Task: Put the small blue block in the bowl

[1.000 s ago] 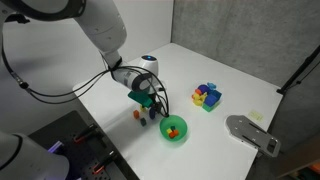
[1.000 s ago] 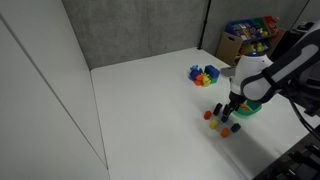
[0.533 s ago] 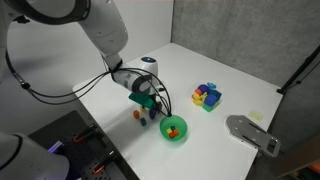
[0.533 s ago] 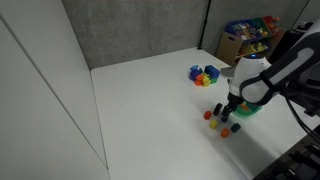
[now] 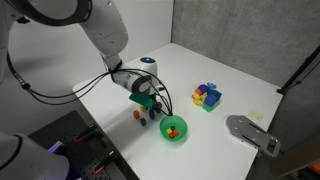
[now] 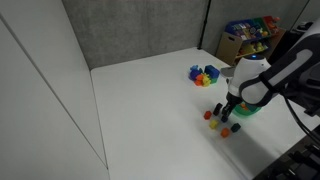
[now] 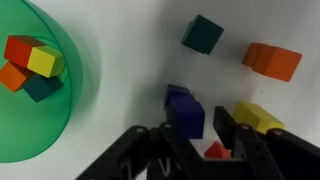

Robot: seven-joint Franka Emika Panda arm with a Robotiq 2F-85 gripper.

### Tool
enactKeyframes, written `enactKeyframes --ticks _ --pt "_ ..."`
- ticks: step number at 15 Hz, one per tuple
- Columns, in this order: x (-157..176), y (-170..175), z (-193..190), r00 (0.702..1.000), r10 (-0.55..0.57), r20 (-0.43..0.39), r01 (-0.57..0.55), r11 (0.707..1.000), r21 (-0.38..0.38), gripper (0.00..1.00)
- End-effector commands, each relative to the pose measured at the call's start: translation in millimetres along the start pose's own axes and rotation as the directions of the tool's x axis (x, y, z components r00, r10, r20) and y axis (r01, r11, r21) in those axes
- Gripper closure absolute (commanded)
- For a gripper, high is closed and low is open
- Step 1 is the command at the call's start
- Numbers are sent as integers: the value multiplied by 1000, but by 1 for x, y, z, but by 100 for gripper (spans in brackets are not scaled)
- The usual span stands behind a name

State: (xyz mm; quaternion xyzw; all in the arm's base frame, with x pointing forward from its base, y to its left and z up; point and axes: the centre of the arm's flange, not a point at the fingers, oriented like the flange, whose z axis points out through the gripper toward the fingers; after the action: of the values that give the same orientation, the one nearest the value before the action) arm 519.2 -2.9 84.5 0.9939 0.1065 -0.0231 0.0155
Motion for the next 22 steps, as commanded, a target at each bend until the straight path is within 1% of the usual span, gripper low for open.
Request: enactKeyframes --ticks 1,2,4,6,8,10,13,15,17,18,22 --pt "6 5 -3 999 -28 -22 28 1000 -9 79" --pt "7 6 -7 999 -26 -20 26 1000 -3 81" --pt "9 7 -19 1000 -19 -24 19 1000 0 80" --pt "14 9 -36 999 -12 -31 13 1000 14 88" --pt "20 12 -54 1000 2 -29 -1 999 34 88" --pt "24 21 -70 999 36 -24 -35 999 29 88" --pt "25 50 -84 995 101 -8 -101 995 8 87" --pt "22 72 -85 989 145 1 -145 989 -12 87" --pt "15 98 -80 980 197 5 -196 980 -41 85" --pt "10 112 -75 974 226 7 -226 973 -56 76" --pt "-11 146 -50 950 310 47 -305 948 -93 78"
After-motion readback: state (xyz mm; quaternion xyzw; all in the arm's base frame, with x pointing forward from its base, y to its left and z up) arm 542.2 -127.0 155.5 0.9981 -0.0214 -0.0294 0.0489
